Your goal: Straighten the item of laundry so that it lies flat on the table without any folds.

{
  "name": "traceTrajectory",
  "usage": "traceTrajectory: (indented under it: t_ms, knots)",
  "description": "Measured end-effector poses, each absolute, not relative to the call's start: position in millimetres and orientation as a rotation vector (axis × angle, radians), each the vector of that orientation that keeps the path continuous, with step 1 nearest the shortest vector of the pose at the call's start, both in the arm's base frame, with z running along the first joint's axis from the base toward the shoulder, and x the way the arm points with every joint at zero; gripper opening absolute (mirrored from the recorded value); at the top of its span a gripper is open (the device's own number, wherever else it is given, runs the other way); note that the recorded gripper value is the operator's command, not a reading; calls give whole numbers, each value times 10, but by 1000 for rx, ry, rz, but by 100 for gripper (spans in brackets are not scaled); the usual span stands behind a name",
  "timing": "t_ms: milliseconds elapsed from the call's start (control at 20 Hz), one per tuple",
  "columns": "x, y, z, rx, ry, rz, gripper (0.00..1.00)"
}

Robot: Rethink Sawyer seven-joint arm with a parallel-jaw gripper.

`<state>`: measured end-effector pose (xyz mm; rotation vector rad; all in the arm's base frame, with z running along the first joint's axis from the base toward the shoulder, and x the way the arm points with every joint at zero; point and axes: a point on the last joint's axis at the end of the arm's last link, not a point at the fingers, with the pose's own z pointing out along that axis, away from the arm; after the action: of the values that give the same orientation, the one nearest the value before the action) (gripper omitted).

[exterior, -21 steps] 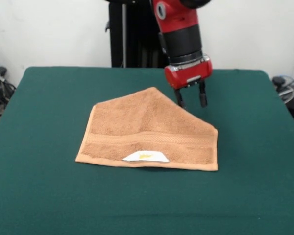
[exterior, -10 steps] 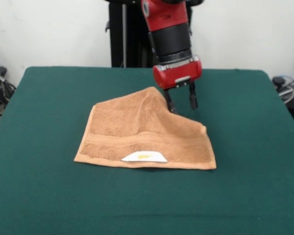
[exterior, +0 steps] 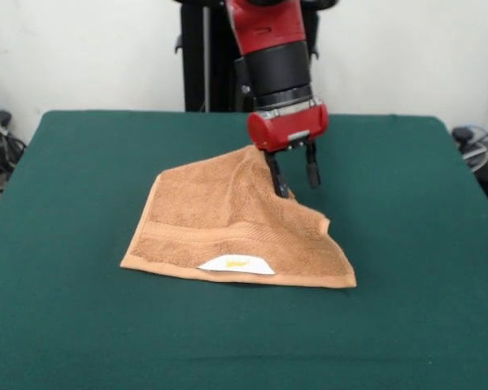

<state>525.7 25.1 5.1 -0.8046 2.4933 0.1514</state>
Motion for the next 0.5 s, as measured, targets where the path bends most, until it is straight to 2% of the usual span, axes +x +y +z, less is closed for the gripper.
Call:
traceTrajectory:
  t_ms: [500]
  knots:
    - [5242,66,13,-859,2478,119,100]
